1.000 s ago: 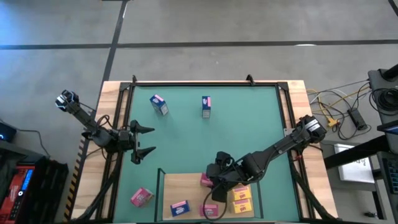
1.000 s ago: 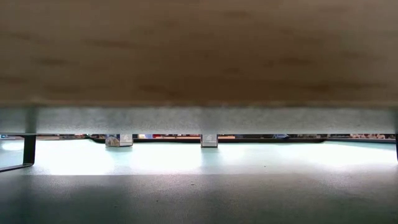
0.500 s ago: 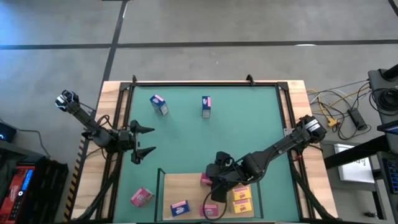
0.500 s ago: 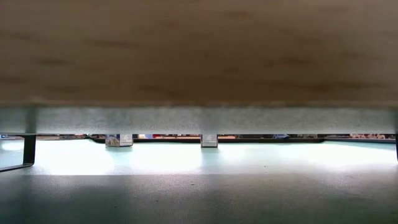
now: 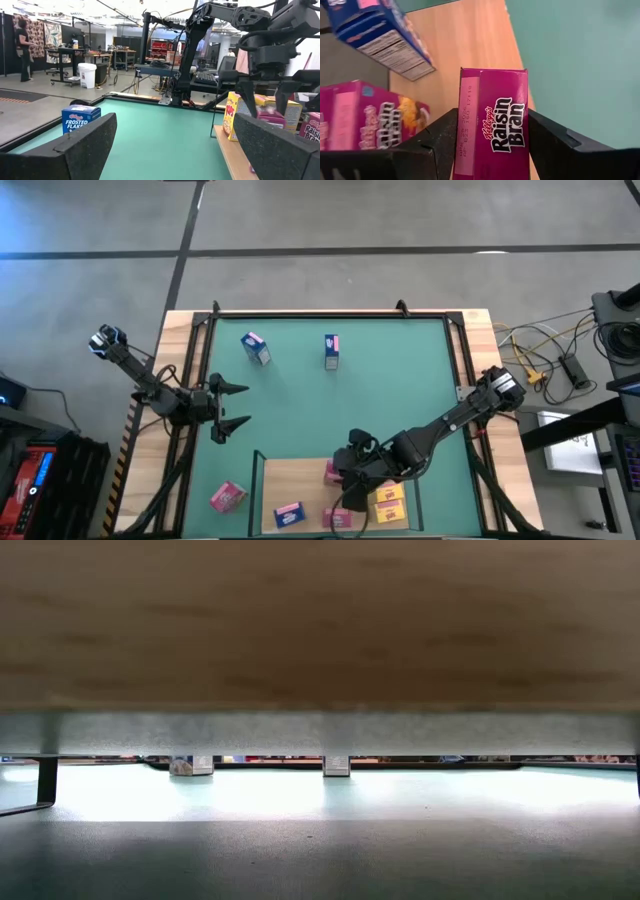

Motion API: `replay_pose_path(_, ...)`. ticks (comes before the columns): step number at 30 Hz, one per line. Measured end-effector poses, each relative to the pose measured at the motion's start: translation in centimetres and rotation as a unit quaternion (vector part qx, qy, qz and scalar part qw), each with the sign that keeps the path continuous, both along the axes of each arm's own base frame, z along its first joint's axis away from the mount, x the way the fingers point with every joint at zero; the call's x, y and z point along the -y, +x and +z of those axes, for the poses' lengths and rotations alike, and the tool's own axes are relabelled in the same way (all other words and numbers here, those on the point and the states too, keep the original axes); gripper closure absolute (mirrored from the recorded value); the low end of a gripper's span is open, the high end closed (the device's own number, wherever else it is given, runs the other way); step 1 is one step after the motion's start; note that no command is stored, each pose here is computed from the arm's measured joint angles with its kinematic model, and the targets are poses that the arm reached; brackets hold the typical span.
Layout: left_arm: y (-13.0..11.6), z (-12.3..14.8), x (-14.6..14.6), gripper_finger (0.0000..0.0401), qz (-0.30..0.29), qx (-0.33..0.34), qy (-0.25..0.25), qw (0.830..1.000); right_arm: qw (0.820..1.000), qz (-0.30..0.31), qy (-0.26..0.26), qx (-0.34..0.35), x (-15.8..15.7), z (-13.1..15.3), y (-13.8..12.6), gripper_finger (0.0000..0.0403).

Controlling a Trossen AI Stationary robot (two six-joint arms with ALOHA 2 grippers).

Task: Stack cereal on shelf
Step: Put the right violet cereal box on the shelf aligned with the other violet cereal box

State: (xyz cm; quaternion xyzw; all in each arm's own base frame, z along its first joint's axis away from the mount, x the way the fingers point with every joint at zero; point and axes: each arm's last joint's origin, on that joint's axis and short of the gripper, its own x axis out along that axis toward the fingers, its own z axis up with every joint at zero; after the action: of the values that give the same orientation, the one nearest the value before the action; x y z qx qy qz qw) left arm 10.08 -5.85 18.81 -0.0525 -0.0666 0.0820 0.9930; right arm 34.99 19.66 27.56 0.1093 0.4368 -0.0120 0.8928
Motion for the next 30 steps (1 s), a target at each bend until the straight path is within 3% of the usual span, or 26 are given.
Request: replay_pose_path(30,0.0,0.0,0.0,0.0017,0.0,-0.001,0.001,1.0,0.999,0.027,0.027,0.03,-2.2,-0.5,0.2,0.0204)
